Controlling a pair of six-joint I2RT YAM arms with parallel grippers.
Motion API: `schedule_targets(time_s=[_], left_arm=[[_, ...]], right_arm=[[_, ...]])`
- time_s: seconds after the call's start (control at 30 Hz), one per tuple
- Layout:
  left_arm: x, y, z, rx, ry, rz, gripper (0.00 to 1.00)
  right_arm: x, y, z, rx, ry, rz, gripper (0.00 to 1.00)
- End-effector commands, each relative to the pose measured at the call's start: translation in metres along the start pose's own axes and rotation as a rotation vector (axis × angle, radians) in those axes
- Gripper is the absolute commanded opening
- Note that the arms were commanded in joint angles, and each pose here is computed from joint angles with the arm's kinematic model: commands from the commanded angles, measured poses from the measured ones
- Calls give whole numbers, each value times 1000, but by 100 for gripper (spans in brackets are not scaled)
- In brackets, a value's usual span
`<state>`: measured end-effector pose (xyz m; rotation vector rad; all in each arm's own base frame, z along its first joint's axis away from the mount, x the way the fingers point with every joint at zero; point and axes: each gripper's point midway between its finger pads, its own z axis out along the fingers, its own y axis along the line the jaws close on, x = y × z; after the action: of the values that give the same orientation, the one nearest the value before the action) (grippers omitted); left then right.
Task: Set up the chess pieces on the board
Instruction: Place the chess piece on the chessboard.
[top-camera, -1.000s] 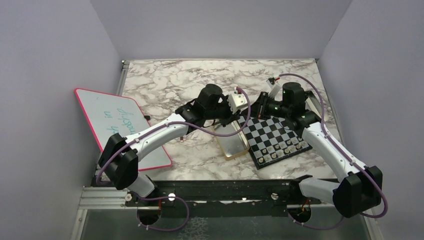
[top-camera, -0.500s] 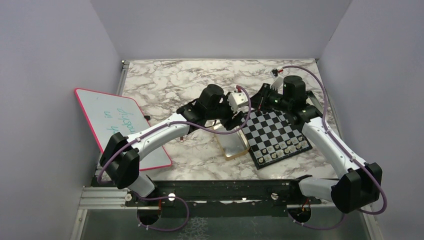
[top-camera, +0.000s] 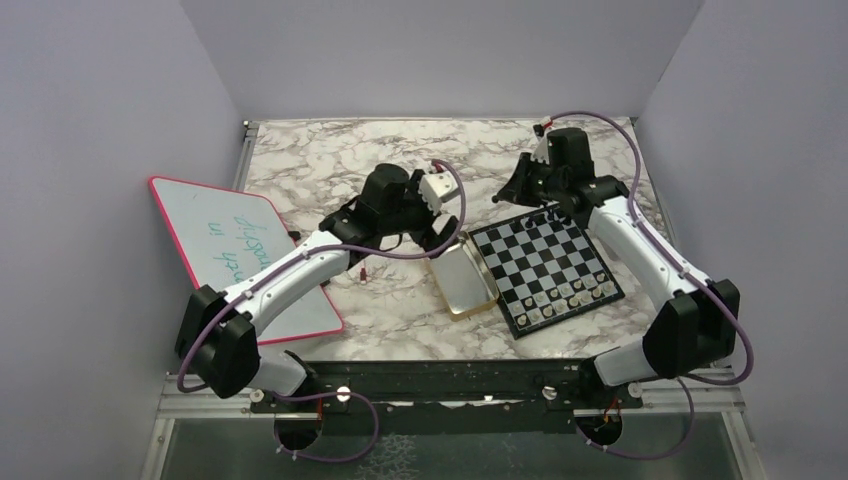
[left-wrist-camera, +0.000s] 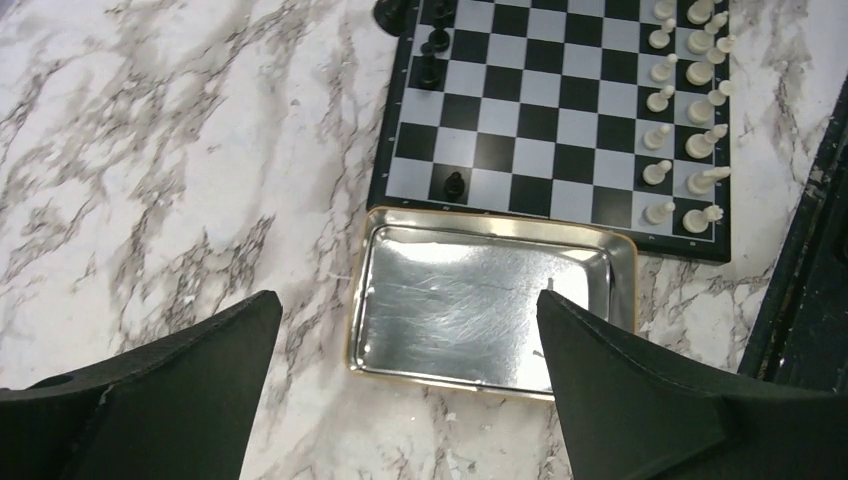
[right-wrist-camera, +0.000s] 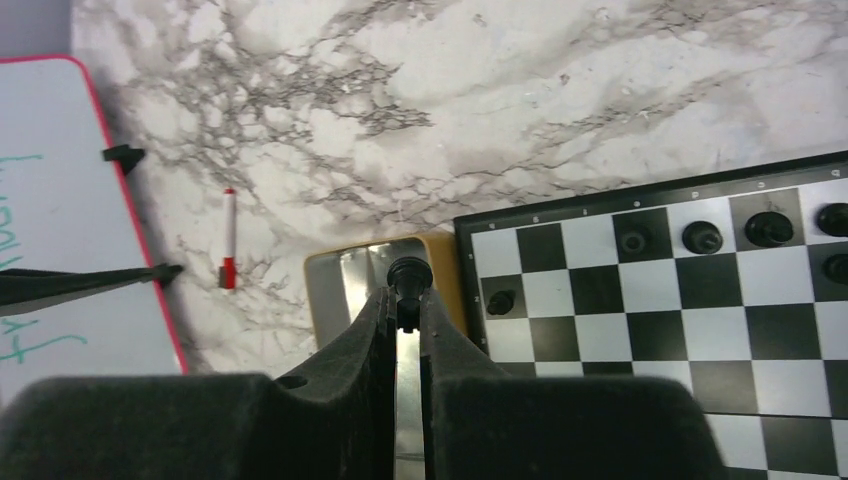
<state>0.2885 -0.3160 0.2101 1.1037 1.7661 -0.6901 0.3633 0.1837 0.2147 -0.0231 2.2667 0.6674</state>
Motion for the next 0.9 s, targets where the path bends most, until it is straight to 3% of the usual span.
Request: schedule_targets(time_s=[0.0,0.5,0.87], left_arm=[[-10,7,-25,-24,-70,-18,99],[7,27,-75,-265,-142,155,99],[6,22,-80,-268,-157,193,99]], right_arm=[[8,-28,12,143,86,-45,10],[57,-34,68,315,365,-187,9],[81,-43,92,385,492,-239,10]])
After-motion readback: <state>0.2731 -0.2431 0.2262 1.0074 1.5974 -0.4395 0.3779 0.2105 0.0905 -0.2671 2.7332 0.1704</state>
